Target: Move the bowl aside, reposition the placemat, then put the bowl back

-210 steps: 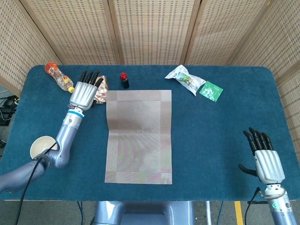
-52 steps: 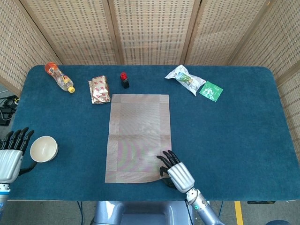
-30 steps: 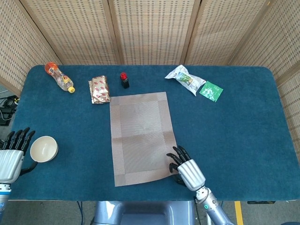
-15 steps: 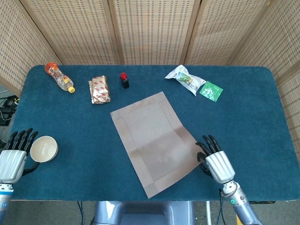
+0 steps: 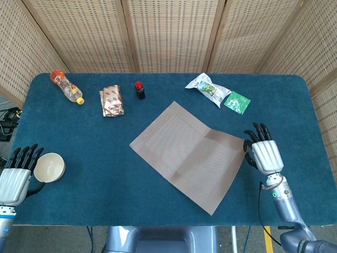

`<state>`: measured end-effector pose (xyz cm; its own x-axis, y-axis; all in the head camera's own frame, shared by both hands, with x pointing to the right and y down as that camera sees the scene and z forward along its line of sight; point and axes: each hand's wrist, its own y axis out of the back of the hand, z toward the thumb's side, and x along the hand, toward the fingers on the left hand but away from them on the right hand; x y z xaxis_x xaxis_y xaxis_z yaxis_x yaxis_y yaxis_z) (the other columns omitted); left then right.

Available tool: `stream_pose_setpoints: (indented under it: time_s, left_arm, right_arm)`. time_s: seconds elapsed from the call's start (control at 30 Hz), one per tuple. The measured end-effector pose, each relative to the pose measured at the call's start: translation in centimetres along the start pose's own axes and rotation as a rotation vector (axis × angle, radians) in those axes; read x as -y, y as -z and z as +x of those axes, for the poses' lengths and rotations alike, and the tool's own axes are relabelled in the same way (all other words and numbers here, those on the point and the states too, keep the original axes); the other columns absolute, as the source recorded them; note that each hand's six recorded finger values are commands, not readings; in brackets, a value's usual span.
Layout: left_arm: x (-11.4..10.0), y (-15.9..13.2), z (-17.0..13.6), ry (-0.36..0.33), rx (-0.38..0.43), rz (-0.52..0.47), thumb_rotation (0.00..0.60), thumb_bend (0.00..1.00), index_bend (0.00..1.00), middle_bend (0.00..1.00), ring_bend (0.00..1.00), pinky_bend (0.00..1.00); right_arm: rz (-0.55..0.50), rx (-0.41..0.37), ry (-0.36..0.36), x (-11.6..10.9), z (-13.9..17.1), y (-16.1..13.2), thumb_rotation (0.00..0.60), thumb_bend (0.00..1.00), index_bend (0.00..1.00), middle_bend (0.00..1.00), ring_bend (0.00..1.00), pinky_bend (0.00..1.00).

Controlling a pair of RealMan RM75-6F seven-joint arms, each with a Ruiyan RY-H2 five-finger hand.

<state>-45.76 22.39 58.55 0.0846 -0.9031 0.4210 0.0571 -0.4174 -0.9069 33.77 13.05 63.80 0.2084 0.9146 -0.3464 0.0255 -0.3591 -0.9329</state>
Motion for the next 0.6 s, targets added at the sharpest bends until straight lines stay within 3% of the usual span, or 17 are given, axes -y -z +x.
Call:
stream_pose_setpoints:
  time_s: [0.07, 0.17, 0.23, 0.3, 0.43, 0.6]
  left_arm:
    - [0.0, 0.0, 0.0, -0.001, -0.003, -0.002, 0.600, 0.18, 0.00, 0.00, 0.00, 0.00]
    - [0.0, 0.1, 0.1, 0.000, -0.006, -0.002, 0.600, 0.18, 0.00, 0.00, 0.00, 0.00]
    - [0.1, 0.1, 0.1, 0.001, -0.006, -0.002, 0.600, 0.18, 0.00, 0.00, 0.00, 0.00]
    - [0.1, 0.1, 0.1, 0.001, -0.007, -0.003, 0.600, 0.18, 0.00, 0.00, 0.00, 0.00]
    - [0.2, 0.0, 0.3, 0.002, -0.006, -0.007, 0.600, 0.18, 0.00, 0.00, 0.00, 0.00]
    - [0.5, -0.3, 0.5, 0.013, 0.005, -0.008, 0.600, 0.18, 0.00, 0.00, 0.00, 0.00]
  right_arm:
    - [0.025, 0.017, 0.000, -0.4, -1.3, 0.2, 0.600, 0.55, 0.71, 0.31, 0.06, 0.00]
    - [0.065, 0.028, 0.020, -1.2, -2.8, 0.1, 0.600, 0.48, 0.59, 0.19, 0.02, 0.00]
    - [0.090, 0.034, 0.036, -1.7, -3.4, 0.1, 0.600, 0.42, 0.45, 0.06, 0.00, 0.00]
    - [0.113, 0.039, 0.055, -2.1, -3.5, 0.4, 0.600, 0.38, 0.32, 0.01, 0.00, 0.00]
    - [0.143, 0.069, 0.092, -2.8, -3.0, 1.4, 0.600, 0.33, 0.13, 0.00, 0.00, 0.00]
    - [0.104, 0.131, 0.121, -3.3, -1.0, 3.1, 0.600, 0.27, 0.05, 0.00, 0.00, 0.00]
